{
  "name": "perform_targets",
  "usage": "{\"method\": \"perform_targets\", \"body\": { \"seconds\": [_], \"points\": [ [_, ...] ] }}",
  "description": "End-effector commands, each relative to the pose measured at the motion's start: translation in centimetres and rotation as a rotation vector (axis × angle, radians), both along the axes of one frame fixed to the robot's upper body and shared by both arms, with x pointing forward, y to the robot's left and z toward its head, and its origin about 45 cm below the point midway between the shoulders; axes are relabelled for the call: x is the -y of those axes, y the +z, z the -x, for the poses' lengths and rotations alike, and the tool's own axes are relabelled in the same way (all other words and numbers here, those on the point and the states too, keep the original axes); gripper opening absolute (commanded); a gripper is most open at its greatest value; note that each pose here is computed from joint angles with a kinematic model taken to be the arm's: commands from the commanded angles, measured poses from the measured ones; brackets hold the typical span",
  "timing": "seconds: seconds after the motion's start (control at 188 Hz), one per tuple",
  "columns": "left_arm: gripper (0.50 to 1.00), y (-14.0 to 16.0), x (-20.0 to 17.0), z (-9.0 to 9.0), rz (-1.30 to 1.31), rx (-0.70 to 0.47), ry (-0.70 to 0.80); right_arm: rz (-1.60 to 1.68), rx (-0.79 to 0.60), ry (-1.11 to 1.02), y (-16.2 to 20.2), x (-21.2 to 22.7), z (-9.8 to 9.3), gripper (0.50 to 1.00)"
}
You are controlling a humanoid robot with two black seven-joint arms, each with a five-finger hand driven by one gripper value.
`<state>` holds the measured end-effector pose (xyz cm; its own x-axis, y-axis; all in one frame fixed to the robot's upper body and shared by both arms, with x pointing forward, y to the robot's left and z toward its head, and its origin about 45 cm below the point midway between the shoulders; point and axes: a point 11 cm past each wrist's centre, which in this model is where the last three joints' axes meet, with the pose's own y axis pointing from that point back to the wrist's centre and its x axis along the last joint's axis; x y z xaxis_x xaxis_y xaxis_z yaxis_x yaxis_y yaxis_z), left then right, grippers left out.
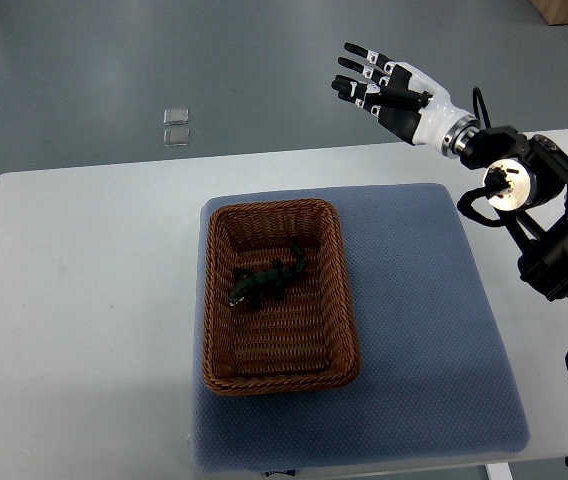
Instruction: Place crocodile in brown basket with right hand
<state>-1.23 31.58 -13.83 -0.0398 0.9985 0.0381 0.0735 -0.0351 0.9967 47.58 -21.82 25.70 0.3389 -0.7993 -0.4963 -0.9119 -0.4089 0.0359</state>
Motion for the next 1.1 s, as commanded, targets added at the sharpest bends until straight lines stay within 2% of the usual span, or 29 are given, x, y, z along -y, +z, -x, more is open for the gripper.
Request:
{"method": "perform_targets", "body": {
  "seconds": [0.0,0.352,1.093],
  "points": [
    [1.0,0.0,0.1,0.0,0.003,-0.001,0.0,-0.203,-0.053,-0.113,-2.1,1.4,0.1,0.926],
    [1.0,0.0,0.0,0.0,0.0,-0.001,0.0,-0.525,-0.096,-0.294,-5.1,3.1,1.1,0.938],
    [1.0,0.0,0.0,0.0,0.001,0.0,0.001,-0.531,-0.105,-0.339,-5.9,4.8,1.2,0.938]
  ]
}}
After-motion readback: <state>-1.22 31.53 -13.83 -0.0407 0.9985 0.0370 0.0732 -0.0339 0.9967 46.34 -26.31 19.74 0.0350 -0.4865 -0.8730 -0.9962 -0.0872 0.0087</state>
